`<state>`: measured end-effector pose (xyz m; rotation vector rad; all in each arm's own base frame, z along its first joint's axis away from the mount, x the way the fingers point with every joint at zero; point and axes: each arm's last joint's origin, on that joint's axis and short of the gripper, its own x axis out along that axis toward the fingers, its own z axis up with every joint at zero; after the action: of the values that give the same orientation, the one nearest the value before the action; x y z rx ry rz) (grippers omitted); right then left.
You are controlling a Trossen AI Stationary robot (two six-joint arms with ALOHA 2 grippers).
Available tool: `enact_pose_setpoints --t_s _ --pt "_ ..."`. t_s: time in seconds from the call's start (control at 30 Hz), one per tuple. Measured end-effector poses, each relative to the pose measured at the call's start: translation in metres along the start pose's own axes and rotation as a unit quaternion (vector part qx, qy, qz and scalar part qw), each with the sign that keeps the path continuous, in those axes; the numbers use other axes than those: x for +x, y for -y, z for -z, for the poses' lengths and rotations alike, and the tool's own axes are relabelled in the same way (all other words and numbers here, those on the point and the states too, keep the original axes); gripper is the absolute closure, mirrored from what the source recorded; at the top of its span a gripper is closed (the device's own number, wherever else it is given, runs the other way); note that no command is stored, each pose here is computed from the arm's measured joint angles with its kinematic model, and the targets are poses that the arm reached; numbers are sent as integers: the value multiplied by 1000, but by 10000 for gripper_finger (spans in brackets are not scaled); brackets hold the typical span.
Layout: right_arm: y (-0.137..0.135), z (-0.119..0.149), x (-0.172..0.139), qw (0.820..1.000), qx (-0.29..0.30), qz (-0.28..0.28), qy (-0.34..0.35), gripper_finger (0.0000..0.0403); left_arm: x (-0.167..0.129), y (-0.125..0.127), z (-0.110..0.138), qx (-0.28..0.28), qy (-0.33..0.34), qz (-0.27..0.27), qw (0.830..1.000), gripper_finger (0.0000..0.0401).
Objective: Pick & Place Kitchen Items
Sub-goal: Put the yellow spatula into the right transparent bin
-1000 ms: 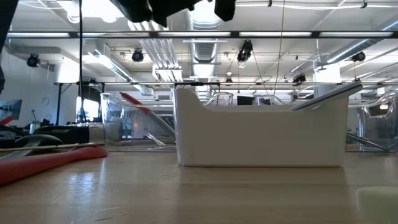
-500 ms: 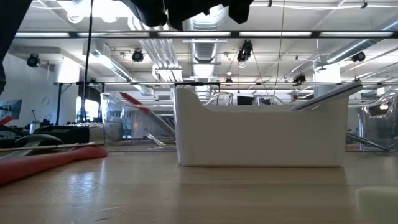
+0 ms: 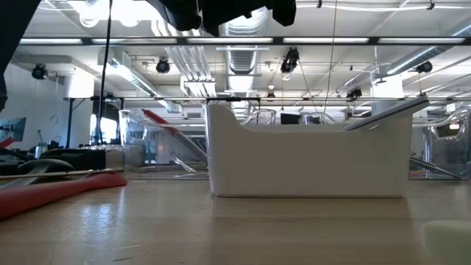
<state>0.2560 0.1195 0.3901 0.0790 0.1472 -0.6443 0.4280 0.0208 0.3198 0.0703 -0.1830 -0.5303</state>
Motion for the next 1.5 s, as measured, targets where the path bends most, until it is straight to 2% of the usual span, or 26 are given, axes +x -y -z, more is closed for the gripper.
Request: enact_pose_setpoints --t_s 0.27,0.37,0.53,0.7,0.8,0.9,1.03,1.13,1.27,1.33,1.4,1.5 --pt "3 -4 -2 1000 7 -8 3 380 -3 -1 -2 -19 -14 0 1000 385" --pt "8 -11 -8 1000 14 -15 6 355 -8 -4 -8 -26 -33 -6 999 385" --pt "25 -34 -31 998 37 -49 20 301 -21 -9 -10 -50 -114 -10 992 385" --pt "42 -41 -52 996 37 -82 13 275 -36 -21 -33 -26 -190 -42 980 385" --pt "61 -48 -60 995 55 -87 16 274 -44 -32 -37 -5 -267 -76 961 385" --pt "74 -50 -64 995 48 -85 14 282 -47 -44 -46 36 -326 -120 937 385" --pt "92 -51 -69 998 37 -43 24 293 -49 -62 -53 67 -389 -144 908 385" --pt "107 -55 -73 998 42 -11 37 301 -44 -73 -39 70 -453 -132 879 385" --pt "114 -54 -74 999 38 -3 37 310 -34 -87 -14 97 -535 -124 830 385" --pt "114 -53 -73 999 33 -2 36 313 -26 -95 -2 108 -557 -136 812 385" --pt "114 -53 -73 999 31 -1 36 316 -18 -102 13 111 -568 -141 803 385" --pt "114 -49 -72 1000 9 2 29 320 -5 -109 32 114 -568 -139 803 385"
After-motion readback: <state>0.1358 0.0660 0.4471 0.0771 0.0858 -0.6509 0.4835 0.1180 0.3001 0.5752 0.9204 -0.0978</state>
